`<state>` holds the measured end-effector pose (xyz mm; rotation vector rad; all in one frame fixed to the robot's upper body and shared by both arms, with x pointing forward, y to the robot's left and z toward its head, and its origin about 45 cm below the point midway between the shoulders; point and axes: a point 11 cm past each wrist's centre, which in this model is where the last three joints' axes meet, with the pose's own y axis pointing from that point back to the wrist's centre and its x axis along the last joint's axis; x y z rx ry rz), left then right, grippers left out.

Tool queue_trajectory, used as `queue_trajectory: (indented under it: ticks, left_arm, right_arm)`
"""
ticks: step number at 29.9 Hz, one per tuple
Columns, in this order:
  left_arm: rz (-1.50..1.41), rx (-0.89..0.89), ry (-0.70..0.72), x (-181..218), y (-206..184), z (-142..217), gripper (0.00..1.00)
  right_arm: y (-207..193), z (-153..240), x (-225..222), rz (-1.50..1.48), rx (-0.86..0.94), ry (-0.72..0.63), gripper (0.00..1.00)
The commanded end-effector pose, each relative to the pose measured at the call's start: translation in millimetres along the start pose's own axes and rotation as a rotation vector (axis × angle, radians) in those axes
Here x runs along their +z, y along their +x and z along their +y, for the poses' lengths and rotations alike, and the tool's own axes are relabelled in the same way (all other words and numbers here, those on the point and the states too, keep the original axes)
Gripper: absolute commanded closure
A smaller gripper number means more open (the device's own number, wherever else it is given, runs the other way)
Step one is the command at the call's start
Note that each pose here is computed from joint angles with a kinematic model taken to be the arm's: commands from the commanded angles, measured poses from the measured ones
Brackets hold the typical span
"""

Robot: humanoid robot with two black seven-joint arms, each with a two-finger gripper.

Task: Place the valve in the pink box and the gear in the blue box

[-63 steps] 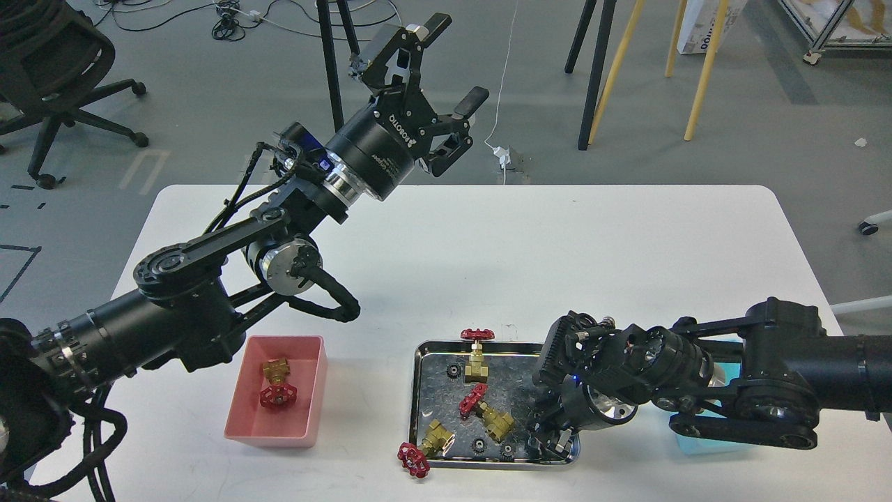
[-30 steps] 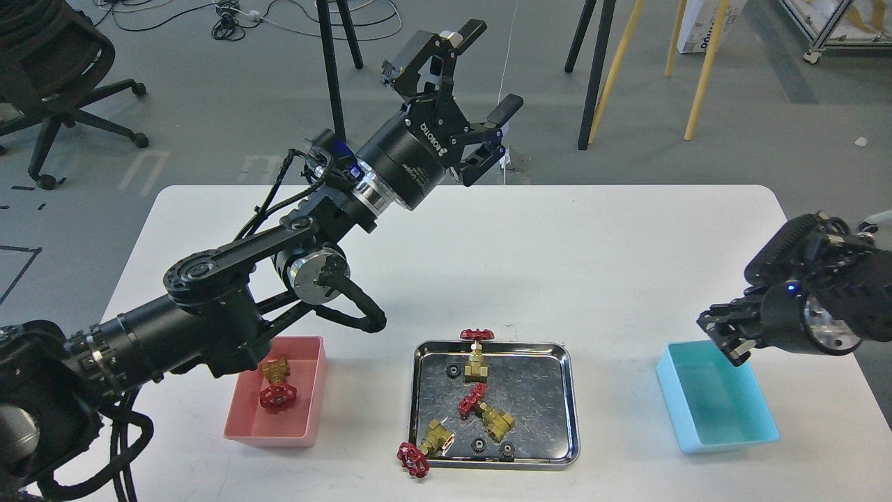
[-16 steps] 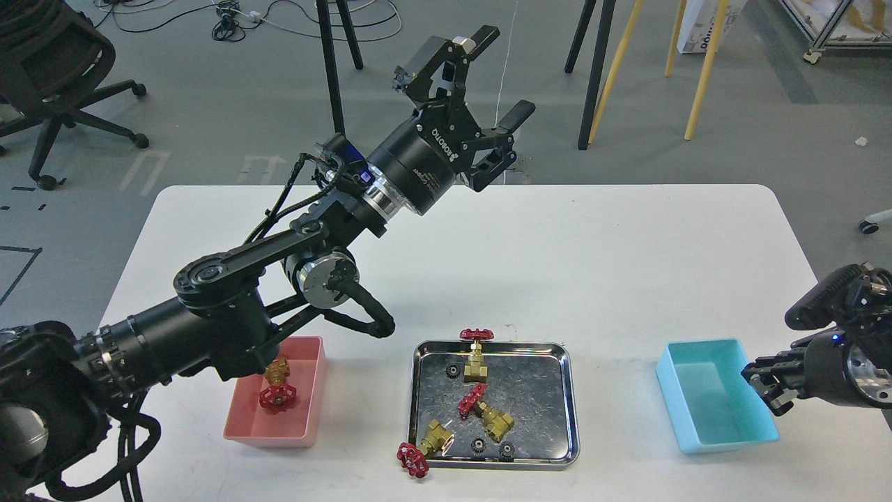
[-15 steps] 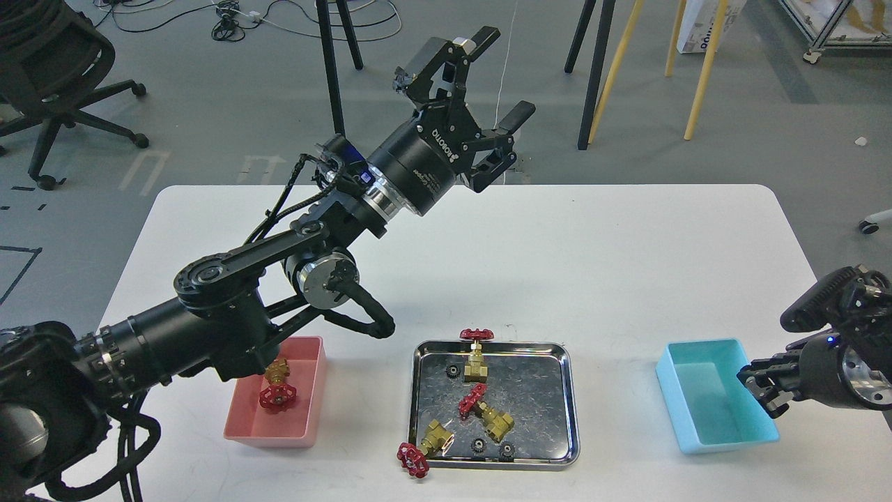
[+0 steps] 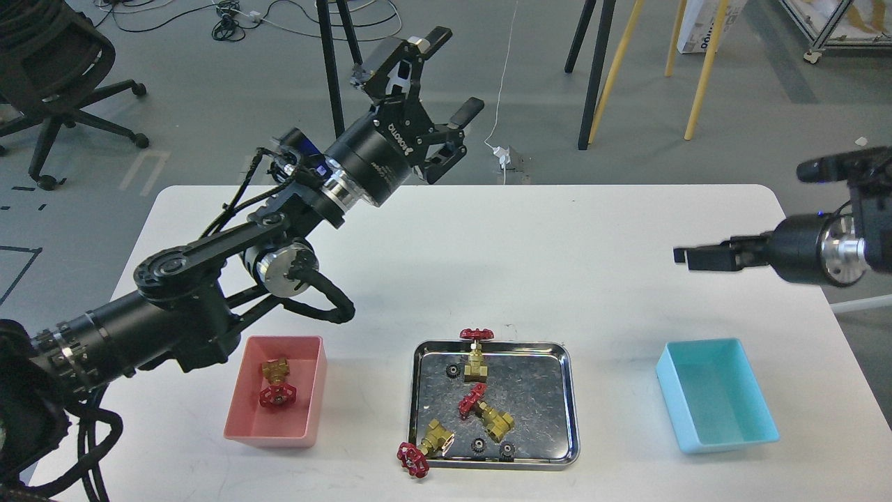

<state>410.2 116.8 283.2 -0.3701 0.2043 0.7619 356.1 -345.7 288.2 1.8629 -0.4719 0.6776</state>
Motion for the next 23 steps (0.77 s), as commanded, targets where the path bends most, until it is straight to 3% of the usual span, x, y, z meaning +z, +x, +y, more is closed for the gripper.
queue_trajectory:
  ticks: [1, 4, 9, 15, 19, 23]
  left_arm:
    - [-0.046, 0.035, 0.021, 12, 41, 18, 0.03]
    - [-0.038, 0.006, 0.025, 25, 65, 31, 0.03]
    - [-0.038, 0.056, 0.006, 35, 92, 42, 0.01]
    - [-0.005, 0.126, -0.047, 34, 105, 38, 0.01]
    - [0.030, 0.181, -0.070, 23, 113, 34, 0.01]
    - [0.041, 0.183, -0.069, 17, 110, 28, 0.01]
  right_arm:
    - [56, 6, -16, -0.419, 0.158, 0.240, 0.00]
    - [88, 4, -18, -0.789, 0.235, 0.457, 0.00]
    - [113, -22, 7, -1.252, 0.337, 0.661, 0.00]
    - [104, -66, 28, -1.552, 0.424, 0.750, 0.00]
    - [89, -96, 15, -1.622, 0.381, 0.751, 0.00]
    - [88, -102, 7, -1.644, 0.375, 0.783, 0.00]
